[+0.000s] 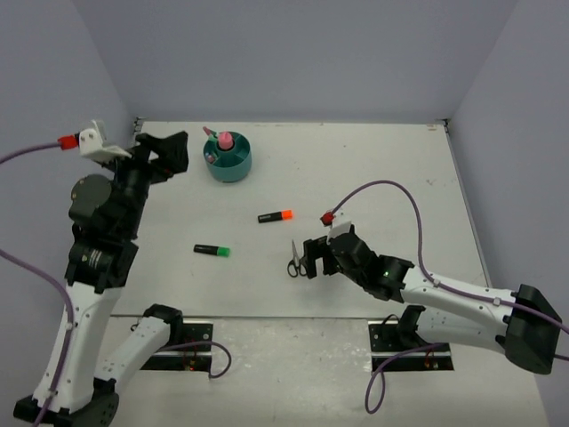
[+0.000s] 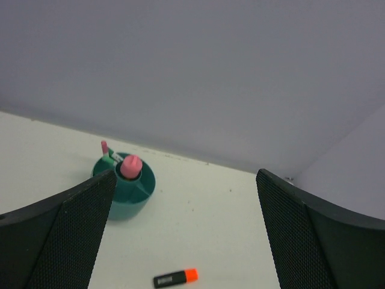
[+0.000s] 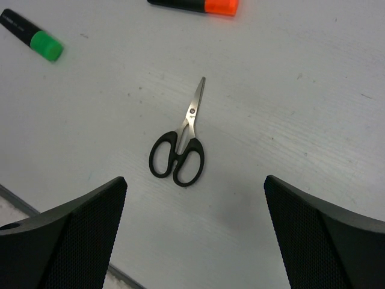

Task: Sort the stationery into containers
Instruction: Place the pen in the storage box, then pick up the pen from the center of the board.

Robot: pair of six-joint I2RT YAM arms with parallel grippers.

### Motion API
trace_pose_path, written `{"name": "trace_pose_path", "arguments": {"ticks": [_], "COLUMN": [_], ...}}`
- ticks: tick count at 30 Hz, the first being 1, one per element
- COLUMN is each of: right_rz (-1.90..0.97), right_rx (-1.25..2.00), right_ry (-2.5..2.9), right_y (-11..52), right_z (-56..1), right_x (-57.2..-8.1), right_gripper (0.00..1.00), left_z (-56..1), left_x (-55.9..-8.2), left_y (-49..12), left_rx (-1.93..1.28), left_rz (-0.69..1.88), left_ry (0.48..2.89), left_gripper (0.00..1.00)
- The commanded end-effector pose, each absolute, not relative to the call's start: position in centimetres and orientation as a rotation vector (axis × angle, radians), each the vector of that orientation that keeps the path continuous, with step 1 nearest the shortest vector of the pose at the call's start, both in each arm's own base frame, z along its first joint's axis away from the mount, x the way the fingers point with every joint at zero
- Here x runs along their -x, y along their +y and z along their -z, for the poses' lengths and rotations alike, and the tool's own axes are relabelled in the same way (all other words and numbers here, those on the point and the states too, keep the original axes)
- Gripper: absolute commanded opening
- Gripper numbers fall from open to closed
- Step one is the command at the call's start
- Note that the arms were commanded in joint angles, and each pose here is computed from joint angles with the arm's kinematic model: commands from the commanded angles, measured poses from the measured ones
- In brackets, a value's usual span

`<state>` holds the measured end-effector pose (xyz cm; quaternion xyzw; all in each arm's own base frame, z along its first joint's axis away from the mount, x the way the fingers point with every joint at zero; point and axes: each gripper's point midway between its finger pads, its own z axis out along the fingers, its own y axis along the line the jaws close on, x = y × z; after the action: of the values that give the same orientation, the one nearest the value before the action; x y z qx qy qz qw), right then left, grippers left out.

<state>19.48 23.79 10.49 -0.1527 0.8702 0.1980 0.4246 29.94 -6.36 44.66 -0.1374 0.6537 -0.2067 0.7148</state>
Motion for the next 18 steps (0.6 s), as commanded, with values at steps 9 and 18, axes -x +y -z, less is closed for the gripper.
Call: {"name": "trace_pose_path", "arguments": {"ticks": [9,18], "right_rz": [-0.458,-0.269], "right_rx": [0.351,0.258], "right_ry": [2.296,2.457], "right_y": [29.0,31.9], "right_z": [-13.8,-12.4], "right_x": [-22.1,-26.7], "right_gripper": [0.97,0.97], "left_z": [-27.5,-25.7], "left_x": [-23.3,-23.4], "left_y": [-6.1,-8.0], "left_rx": [0.117,0.038], "left_rz": [0.345,0.435], "left_ry": [1.841,1.845], "left_gripper": [1.0,1.0]}}
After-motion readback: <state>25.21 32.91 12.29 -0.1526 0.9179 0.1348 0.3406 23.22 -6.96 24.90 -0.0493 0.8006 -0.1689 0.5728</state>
